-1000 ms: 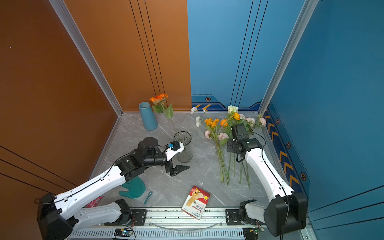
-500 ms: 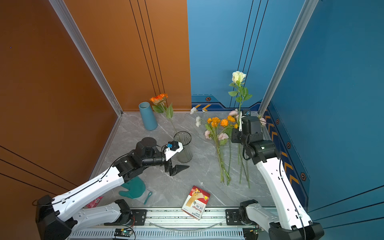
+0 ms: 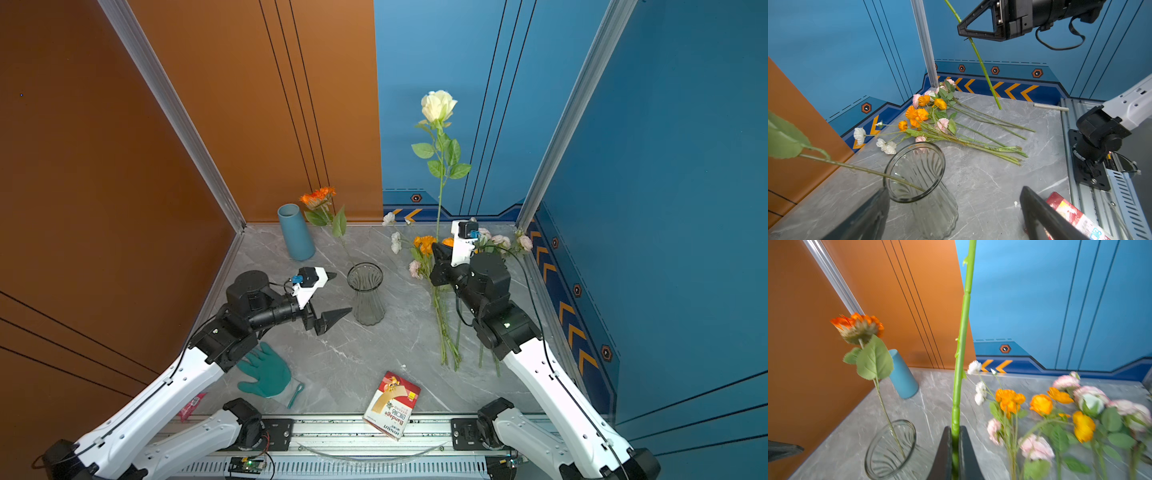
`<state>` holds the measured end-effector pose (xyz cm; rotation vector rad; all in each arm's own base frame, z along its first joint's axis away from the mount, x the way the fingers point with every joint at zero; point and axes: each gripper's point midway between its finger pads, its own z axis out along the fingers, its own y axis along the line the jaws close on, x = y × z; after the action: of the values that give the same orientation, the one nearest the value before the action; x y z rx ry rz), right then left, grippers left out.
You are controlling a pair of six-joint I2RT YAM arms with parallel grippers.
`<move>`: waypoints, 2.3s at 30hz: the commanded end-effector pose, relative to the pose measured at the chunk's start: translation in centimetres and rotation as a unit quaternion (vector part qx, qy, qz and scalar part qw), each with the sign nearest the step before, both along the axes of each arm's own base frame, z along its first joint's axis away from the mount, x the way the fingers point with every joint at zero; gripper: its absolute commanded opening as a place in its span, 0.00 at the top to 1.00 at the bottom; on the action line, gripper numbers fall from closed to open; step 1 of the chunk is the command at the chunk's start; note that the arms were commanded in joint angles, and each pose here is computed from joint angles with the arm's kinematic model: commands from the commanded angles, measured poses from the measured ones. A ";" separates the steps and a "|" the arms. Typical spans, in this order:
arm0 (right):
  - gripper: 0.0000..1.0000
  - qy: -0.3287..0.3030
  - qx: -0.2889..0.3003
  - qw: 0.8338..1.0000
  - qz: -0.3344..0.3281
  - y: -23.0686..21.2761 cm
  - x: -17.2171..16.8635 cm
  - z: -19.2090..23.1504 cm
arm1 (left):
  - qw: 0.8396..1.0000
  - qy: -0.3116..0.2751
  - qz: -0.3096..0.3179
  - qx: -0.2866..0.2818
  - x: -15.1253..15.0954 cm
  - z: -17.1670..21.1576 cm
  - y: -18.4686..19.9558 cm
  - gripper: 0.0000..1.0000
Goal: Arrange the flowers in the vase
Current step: 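Lift the white rose stem upright with the right gripper, then carry the white rose over the glass vase and lower its stem in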
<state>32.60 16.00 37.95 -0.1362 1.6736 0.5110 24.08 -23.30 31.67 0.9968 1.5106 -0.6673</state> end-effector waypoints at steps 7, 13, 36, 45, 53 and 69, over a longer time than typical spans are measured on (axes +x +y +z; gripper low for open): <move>1.00 -0.144 0.089 0.986 -0.005 6.0 1.9 7.0 | 1.000 -0.001 -0.003 -0.030 0.3 0.8 1.0 0.02; 1.00 -0.151 0.117 0.981 0.005 9.2 2.9 7.0 | 0.999 -0.001 0.003 -0.032 0.5 0.9 1.3 0.02; 1.00 -0.114 0.066 0.991 0.012 15.6 3.4 -3.9 | 0.998 -0.018 0.020 -0.049 0.8 2.0 2.9 0.02; 1.00 -0.096 0.049 0.994 0.019 16.1 3.3 -6.9 | 0.998 -0.017 0.018 -0.051 0.9 2.0 2.9 0.02; 1.00 -0.084 0.028 0.996 0.026 16.3 2.4 -8.3 | 0.998 -0.013 0.016 -0.052 0.9 1.9 2.8 0.02; 0.90 -0.065 0.019 0.997 0.027 16.5 1.3 -10.3 | 0.998 -0.007 0.009 -0.054 0.9 1.7 2.6 0.02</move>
<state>34.42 32.78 27.20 -0.1981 1.5450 0.5637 25.08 -20.60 33.34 0.9004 1.4681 -0.6976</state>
